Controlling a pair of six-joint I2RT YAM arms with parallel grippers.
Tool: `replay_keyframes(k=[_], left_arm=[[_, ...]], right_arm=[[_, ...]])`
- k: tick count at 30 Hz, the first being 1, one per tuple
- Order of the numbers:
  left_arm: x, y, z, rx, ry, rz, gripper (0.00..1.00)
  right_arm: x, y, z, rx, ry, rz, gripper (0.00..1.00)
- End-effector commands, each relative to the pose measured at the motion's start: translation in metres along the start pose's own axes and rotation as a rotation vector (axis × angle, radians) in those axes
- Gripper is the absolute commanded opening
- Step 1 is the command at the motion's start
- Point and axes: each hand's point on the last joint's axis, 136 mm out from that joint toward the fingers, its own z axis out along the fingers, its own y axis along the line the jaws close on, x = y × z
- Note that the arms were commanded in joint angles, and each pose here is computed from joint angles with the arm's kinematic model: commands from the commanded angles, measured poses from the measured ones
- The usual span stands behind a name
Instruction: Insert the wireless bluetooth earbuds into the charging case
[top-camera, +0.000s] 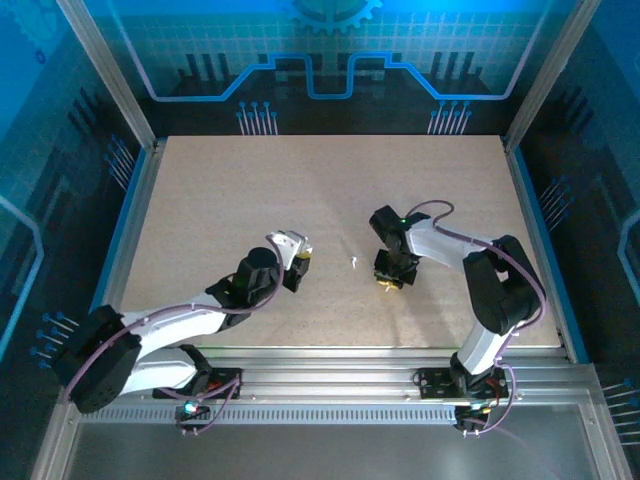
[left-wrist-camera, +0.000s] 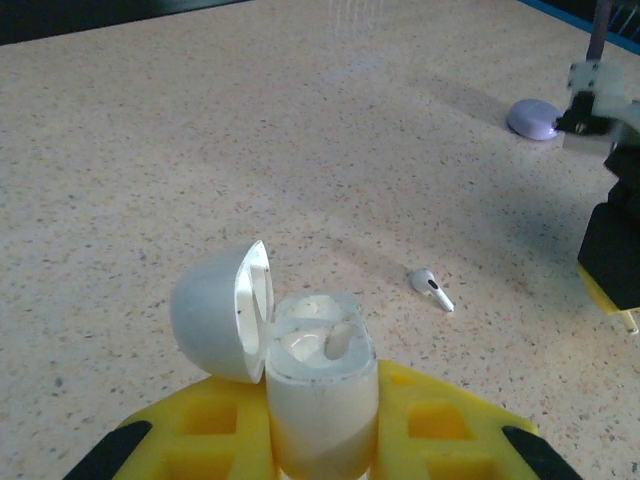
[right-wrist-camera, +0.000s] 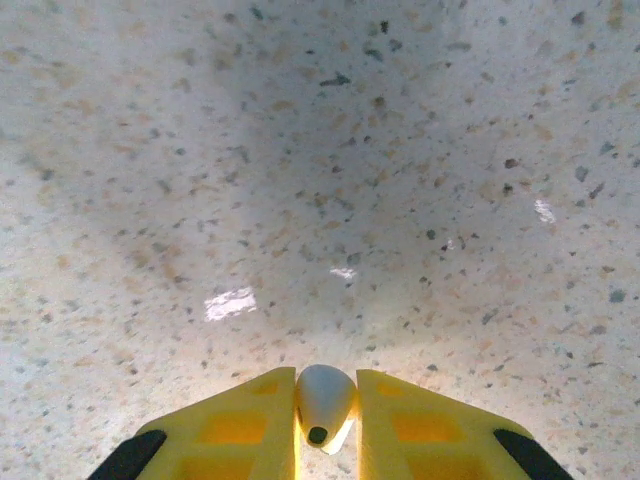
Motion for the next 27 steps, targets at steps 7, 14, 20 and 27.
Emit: replay_keyframes(k=[7,14,20,27], left_arm=[[-0.002,-0.035,0.021,0.183,-0.054,0.001,0.11],[0.005,-0.063,0.035,0.289,-0.054,0.051,0.11],[0.006,-0.076,0.047,0.322,-0.045,0.084,0.11],[-0.002,-0.084,0.054,0.343,-0.061,0.103,0.1]], right_arm=[[-0.003,0.013,-0.027,-0.071,-0.113,-0.04,0.19],[-0.009,0.031,-0.056,-0.162,-0.222,-0.102,0.19],[-0.015,0.045,-0.075,-0.219,-0.296,-0.149,0.19],[-0.019,0.069,-0.097,-0.325,-0.398,-0.229,0.19]])
